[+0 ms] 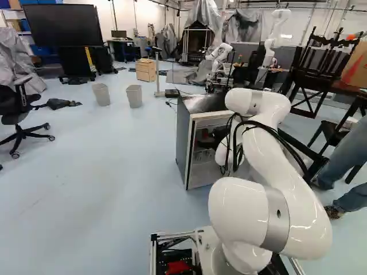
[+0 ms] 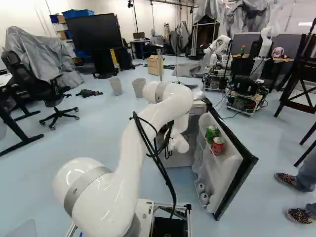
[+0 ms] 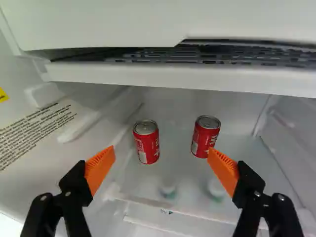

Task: Grab a drink from the fridge

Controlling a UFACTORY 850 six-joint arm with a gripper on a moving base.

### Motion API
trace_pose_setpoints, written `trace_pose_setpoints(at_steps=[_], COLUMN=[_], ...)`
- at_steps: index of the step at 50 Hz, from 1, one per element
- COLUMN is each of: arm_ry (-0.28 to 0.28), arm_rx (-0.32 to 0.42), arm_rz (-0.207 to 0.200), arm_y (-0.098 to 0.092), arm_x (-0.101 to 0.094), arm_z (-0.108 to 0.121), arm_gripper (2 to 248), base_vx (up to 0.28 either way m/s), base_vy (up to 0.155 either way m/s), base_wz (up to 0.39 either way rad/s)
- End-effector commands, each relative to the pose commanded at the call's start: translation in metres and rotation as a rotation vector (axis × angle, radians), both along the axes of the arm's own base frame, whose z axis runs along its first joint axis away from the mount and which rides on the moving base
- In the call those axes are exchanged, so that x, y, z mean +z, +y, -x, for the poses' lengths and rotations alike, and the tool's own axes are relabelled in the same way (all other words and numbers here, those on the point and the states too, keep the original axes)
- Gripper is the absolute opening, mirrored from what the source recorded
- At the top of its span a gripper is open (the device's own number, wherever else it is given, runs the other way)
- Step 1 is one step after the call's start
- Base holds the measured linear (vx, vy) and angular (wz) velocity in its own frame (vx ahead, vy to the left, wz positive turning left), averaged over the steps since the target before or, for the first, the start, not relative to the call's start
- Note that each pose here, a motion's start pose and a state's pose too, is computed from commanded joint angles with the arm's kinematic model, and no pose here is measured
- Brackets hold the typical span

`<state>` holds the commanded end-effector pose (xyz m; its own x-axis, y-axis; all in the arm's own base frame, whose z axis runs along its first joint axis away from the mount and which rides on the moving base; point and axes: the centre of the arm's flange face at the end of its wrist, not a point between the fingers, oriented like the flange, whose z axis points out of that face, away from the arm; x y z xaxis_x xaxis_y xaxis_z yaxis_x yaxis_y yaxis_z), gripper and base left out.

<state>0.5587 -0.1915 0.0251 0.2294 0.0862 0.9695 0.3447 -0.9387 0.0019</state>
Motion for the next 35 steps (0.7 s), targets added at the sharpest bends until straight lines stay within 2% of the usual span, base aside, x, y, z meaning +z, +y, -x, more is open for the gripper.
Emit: trace_pose_setpoints(at_steps=[35], arm_ry=[-0.007], arm_rx=[0.068], arm_rz=[0.045], arm_y=[0.000], arm_x=[-0.013], arm_z=[-0.030], arm_gripper=[247], base_vx=[0.000], base_vy=[0.000], base_wz=[0.000])
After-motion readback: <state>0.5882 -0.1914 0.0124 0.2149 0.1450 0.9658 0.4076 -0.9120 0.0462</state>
